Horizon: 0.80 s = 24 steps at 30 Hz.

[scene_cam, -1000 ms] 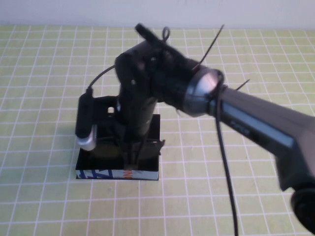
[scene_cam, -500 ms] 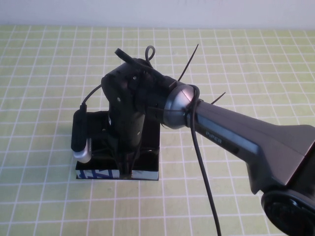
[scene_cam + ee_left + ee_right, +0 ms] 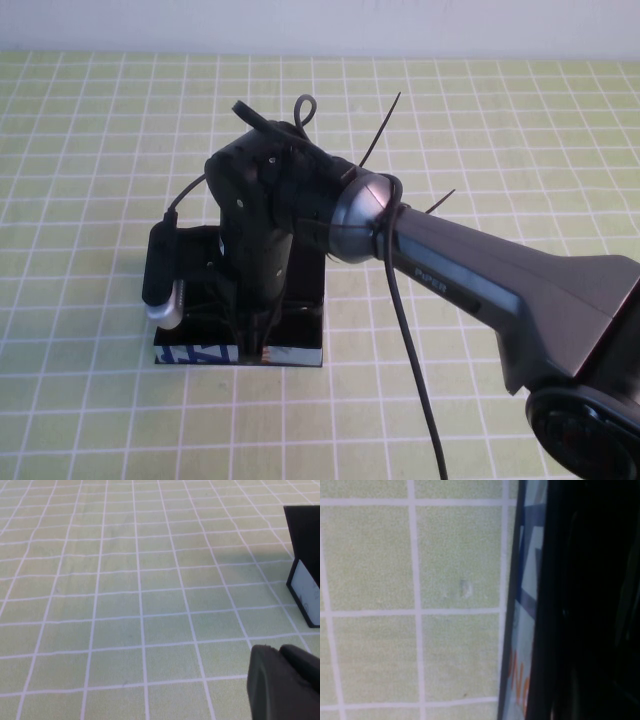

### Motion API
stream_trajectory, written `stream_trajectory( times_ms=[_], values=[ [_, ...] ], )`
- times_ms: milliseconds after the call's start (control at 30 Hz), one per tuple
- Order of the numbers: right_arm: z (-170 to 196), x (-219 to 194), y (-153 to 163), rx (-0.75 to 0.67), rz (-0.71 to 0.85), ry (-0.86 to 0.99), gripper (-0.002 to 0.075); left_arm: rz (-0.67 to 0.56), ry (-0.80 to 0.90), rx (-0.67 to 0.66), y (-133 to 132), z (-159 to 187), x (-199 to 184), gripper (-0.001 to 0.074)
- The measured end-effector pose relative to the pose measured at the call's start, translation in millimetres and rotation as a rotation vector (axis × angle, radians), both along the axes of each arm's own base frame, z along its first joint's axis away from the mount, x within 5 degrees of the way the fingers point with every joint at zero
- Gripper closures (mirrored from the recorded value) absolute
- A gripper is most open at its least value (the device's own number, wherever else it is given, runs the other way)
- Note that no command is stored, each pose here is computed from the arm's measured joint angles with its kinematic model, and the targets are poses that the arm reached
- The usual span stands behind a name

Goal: Return glasses to glasses case
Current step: Place the glasses in the glasses case

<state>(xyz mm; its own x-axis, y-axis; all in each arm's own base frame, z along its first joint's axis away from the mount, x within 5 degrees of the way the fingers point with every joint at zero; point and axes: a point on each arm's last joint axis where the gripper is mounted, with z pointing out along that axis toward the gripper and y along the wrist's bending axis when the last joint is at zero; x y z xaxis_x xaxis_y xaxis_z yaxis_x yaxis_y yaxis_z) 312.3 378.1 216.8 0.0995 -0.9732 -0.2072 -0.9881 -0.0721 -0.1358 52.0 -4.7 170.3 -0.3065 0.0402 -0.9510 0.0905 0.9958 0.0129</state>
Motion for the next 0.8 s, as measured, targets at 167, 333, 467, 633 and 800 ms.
stream_trajectory(
  times_ms=[167, 333, 467, 633, 800],
  values=[
    [0.1, 0.0, 0.0, 0.001, -0.009, 0.002, 0.0667, 0.000, 0.000, 0.000, 0.0, 0.0, 0.0, 0.0737],
    [0.6, 0.1, 0.2, 0.003, -0.013, 0.001, 0.0667, 0.000, 0.000, 0.000, 0.0, 0.0, 0.0, 0.0737],
    [0.6, -0.8, 0.9, 0.003, -0.010, 0.001, 0.0668, 0.000, 0.000, 0.000, 0.0, 0.0, 0.0, 0.0737],
    [4.8, -2.1, 3.7, 0.015, -0.005, -0.008, 0.0668, 0.000, 0.000, 0.000, 0.0, 0.0, 0.0, 0.0737],
    [10.3, -1.8, 5.4, 0.031, -0.014, -0.016, 0.0668, 0.000, 0.000, 0.000, 0.0, 0.0, 0.0, 0.0737]
  ],
)
